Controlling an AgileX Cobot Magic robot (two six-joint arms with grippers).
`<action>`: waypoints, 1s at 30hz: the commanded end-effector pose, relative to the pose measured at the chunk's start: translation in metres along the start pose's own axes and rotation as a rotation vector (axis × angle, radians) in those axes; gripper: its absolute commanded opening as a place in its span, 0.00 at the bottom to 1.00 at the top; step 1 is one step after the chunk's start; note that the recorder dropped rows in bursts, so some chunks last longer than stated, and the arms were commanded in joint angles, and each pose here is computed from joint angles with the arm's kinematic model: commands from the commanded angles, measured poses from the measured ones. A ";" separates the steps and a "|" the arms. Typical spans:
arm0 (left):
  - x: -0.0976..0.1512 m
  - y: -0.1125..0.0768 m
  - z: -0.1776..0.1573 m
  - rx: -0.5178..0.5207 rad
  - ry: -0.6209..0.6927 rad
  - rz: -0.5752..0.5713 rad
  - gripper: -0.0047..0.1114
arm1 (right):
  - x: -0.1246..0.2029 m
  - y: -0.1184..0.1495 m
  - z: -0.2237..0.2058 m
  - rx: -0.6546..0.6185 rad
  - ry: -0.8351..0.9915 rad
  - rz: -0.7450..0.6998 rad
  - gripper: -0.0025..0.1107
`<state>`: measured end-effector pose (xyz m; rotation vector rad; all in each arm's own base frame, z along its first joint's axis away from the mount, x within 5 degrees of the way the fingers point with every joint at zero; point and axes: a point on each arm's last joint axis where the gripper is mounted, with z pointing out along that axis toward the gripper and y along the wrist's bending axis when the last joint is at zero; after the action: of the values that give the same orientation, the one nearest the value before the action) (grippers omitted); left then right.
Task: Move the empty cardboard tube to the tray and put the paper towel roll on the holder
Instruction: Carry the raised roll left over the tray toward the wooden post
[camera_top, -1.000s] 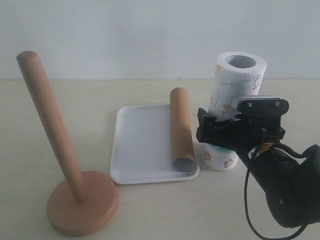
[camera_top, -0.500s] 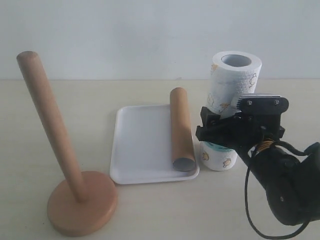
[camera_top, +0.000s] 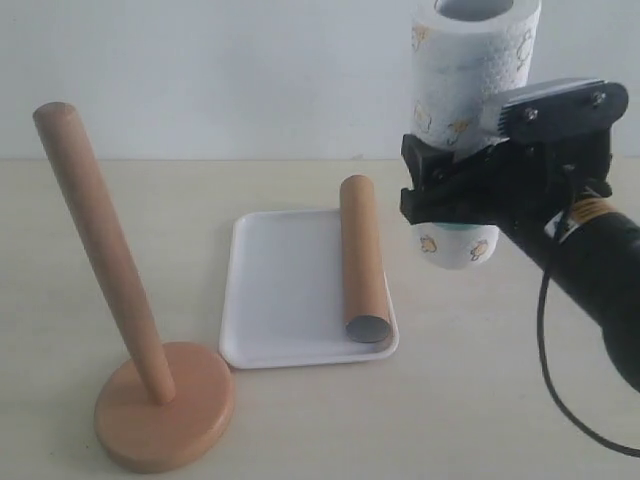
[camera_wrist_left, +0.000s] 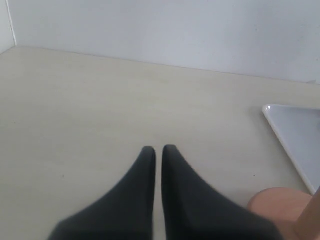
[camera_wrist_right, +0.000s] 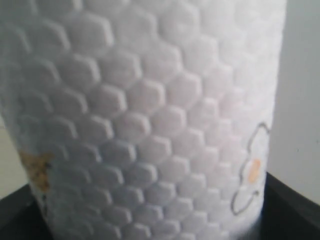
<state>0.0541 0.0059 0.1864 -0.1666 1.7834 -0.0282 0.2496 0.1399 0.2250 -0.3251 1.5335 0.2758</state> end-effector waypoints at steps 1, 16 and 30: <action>0.001 0.000 0.000 -0.002 0.002 -0.001 0.08 | -0.047 -0.005 -0.021 -0.007 -0.111 -0.005 0.02; 0.001 0.000 0.000 -0.002 0.002 -0.001 0.08 | -0.132 -0.005 -0.060 -0.126 -0.132 0.147 0.02; 0.001 0.000 0.000 -0.002 0.002 -0.001 0.08 | -0.168 0.030 -0.031 -0.508 -0.297 0.372 0.02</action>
<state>0.0541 0.0059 0.1864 -0.1666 1.7834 -0.0282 0.2058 0.1543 0.3792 -0.3766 1.3059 0.8598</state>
